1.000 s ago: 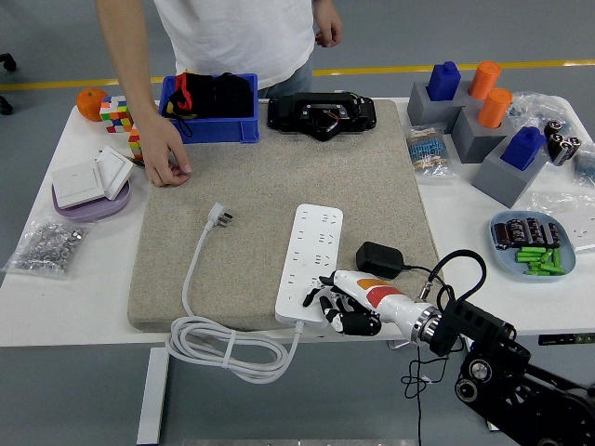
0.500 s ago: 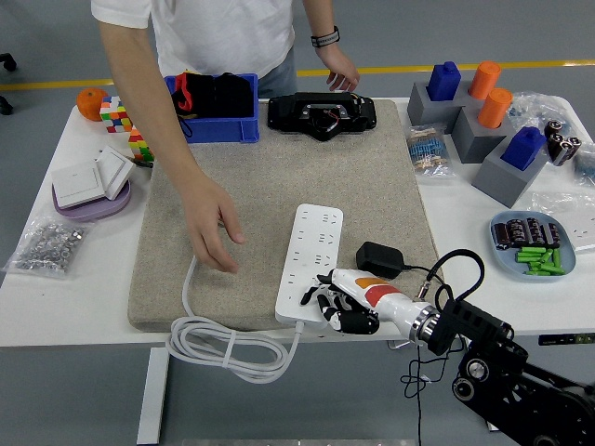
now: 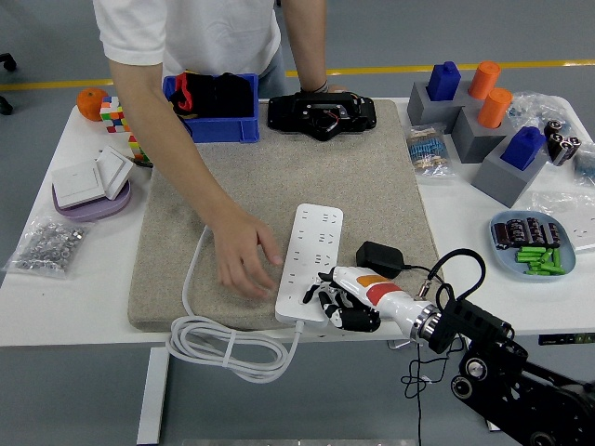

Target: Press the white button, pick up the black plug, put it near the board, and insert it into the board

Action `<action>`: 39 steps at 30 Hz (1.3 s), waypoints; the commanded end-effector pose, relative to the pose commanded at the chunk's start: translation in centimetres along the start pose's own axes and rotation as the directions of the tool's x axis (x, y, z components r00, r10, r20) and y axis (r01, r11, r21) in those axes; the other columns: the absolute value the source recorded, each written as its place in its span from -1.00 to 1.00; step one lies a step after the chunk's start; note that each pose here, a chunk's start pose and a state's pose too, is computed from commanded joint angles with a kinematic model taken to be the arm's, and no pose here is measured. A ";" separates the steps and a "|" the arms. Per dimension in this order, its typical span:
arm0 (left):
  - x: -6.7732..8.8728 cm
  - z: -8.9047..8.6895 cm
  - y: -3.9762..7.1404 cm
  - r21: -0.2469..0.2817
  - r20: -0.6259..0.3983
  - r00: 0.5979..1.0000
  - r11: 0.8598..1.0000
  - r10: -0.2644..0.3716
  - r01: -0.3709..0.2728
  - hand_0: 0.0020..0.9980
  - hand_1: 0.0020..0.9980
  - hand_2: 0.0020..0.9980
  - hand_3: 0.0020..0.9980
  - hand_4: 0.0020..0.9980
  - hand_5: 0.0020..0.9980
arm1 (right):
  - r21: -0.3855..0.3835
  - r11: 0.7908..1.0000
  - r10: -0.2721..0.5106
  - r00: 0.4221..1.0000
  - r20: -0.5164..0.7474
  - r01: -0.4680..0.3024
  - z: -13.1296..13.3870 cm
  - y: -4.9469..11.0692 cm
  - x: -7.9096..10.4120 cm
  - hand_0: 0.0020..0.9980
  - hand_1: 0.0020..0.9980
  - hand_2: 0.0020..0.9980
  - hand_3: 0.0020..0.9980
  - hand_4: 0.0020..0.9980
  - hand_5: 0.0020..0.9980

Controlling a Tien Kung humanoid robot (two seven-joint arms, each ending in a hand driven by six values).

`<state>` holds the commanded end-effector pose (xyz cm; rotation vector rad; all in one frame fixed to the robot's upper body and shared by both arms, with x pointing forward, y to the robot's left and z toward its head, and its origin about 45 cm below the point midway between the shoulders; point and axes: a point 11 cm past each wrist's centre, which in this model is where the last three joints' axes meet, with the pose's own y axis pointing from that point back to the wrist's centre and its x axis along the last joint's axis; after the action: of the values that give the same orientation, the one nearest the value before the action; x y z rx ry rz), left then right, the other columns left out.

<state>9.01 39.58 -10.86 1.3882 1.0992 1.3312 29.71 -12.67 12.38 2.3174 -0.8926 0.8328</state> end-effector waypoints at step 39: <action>0.0 -0.1 0.0 0.002 -0.001 1.000 1.000 0.000 0.000 0.55 0.42 0.33 0.47 0.29 0.09 | 0.015 1.000 -0.024 0.992 -0.122 0.026 1.4 -0.1 -0.5 -1.00 -1.00 -0.92 0.08 -0.50 -1.00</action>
<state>8.90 39.55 -10.89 1.3889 1.1017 1.3310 30.01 -13.27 11.09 2.2599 -0.8054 0.9636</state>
